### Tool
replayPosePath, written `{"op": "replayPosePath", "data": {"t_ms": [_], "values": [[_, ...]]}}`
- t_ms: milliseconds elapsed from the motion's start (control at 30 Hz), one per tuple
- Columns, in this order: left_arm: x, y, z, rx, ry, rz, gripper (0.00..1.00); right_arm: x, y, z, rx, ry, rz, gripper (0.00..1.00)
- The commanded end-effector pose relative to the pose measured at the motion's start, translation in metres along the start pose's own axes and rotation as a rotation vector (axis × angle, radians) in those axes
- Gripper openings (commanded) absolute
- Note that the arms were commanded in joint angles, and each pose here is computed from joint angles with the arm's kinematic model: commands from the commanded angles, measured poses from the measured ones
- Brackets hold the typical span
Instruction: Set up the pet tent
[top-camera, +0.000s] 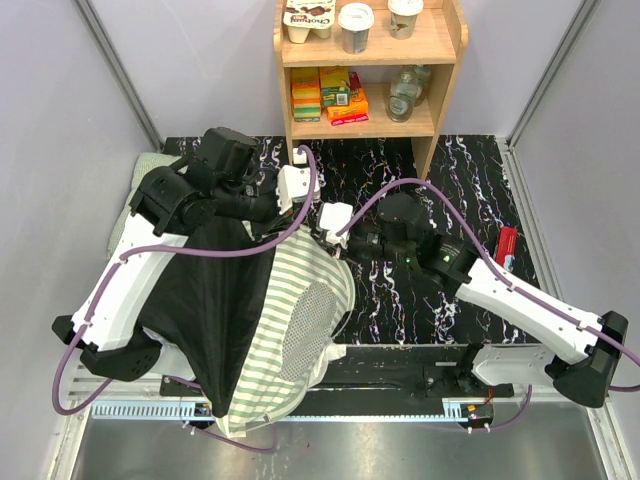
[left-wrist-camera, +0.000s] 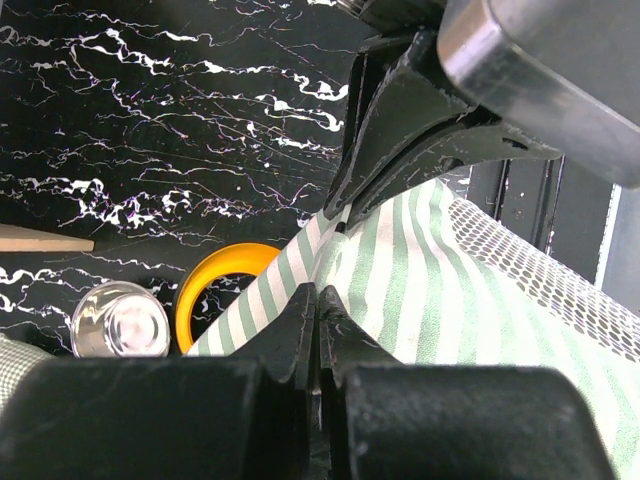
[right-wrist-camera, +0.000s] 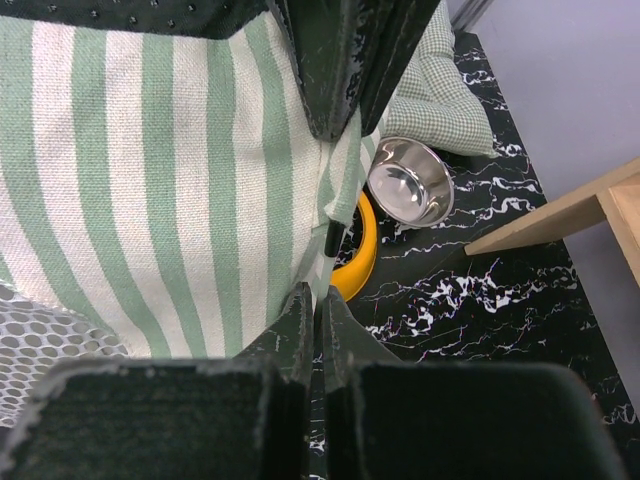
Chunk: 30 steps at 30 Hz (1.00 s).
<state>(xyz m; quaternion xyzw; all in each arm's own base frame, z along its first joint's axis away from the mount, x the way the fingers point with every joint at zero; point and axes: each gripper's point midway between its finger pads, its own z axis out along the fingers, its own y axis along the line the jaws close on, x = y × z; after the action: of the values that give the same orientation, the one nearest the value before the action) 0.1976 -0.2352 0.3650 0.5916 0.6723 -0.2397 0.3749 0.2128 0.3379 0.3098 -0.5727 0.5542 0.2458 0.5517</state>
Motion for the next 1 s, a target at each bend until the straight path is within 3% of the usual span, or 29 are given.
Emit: {"op": "replayPosePath", "data": {"t_ms": [0,733,967], "values": [[-0.015,0.0,-0.013,-0.032,-0.061,0.049,0.0,0.037,0.02,-0.004,-0.057,0.131,0.007,0.0],[-0.014,-0.013,-0.001,0.035,-0.031,0.053,0.0,0.025,0.025,0.003,-0.114,0.086,-0.031,0.0],[-0.013,-0.002,-0.005,-0.021,-0.015,0.074,0.0,0.026,0.034,-0.006,-0.13,0.062,-0.04,0.0]]}}
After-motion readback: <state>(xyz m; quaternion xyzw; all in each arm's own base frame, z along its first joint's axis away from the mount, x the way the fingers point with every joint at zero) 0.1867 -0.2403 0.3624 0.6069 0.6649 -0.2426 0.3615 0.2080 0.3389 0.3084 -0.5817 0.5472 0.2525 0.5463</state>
